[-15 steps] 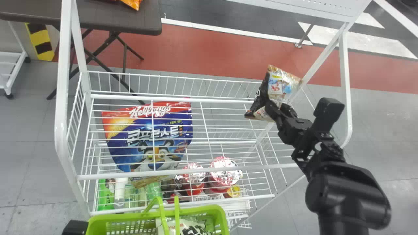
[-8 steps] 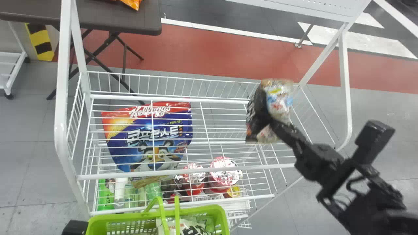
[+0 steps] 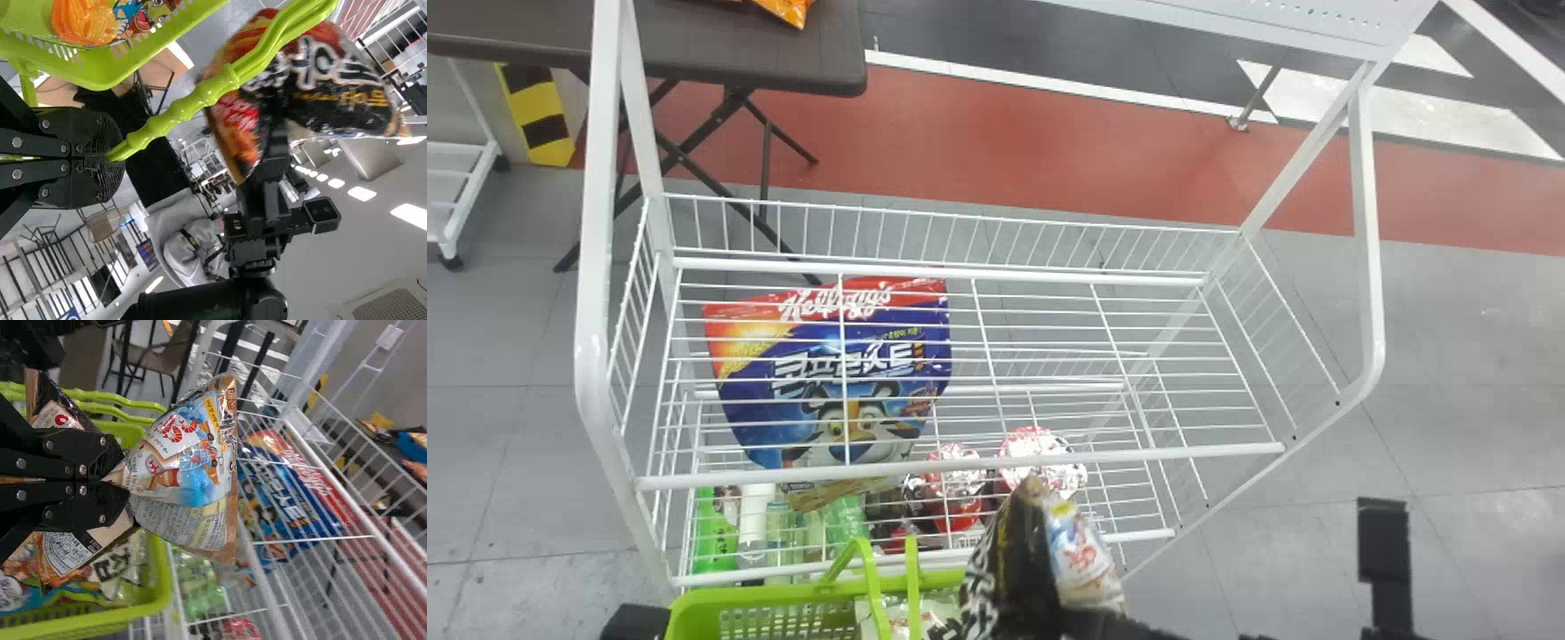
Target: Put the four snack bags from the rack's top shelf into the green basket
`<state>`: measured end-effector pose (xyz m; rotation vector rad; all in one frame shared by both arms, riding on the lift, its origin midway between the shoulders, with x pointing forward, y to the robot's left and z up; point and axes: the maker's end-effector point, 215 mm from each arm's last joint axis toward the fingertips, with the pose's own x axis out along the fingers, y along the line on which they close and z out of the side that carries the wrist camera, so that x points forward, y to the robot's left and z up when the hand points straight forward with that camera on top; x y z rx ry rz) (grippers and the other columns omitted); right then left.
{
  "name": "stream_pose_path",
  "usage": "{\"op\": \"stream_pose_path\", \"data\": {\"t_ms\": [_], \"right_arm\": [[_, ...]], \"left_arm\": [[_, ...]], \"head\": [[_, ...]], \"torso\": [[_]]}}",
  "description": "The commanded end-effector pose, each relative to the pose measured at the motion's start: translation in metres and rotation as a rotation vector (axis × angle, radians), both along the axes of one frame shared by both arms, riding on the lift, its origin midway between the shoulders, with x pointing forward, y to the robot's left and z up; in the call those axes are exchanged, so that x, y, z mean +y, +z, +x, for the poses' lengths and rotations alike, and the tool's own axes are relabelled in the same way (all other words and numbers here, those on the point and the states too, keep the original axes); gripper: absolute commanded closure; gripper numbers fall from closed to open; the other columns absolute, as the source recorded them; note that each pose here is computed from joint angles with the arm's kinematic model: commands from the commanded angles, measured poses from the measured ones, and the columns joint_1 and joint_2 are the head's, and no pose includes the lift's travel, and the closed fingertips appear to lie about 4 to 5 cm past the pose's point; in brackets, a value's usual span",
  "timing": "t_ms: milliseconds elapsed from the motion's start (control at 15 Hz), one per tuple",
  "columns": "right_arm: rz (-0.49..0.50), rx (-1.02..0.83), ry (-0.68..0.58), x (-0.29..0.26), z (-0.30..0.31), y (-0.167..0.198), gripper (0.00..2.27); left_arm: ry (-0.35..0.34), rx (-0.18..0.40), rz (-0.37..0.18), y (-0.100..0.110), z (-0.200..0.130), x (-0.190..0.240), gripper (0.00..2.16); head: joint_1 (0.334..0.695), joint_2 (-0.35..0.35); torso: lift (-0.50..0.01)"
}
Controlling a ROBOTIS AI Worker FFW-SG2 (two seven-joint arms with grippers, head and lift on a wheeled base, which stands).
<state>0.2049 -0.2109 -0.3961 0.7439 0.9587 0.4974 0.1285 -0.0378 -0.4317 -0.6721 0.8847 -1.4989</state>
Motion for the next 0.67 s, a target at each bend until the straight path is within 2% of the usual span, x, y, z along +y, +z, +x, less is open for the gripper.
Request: {"op": "stream_pose_path", "data": {"t_ms": [0, 133, 333, 600], "right_arm": [[0.043, 0.077, 0.027, 0.021, -0.018, -0.022, 2.13], [0.092, 0.150, 0.058, 0.042, -0.033, -0.044, 2.13], [0.067, 0.241, 0.143, 0.067, -0.058, -0.075, 2.13], [-0.125, 0.307, 0.168, 0.053, -0.076, -0.109, 2.13]], "left_arm": [[-0.002, 0.000, -0.002, 0.000, -0.001, -0.001, 2.11], [-0.002, 0.000, -0.001, 0.000, -0.001, -0.001, 2.11], [0.000, -0.001, 0.000, 0.000, 0.000, -0.001, 2.11], [0.000, 0.001, 0.000, 0.000, -0.001, -0.001, 2.11]], "head": [[0.695, -0.350], [0.695, -0.350], [0.695, -0.350], [0.695, -0.350]], "torso": [[0.000], [0.000], [0.000], [0.000]]}}
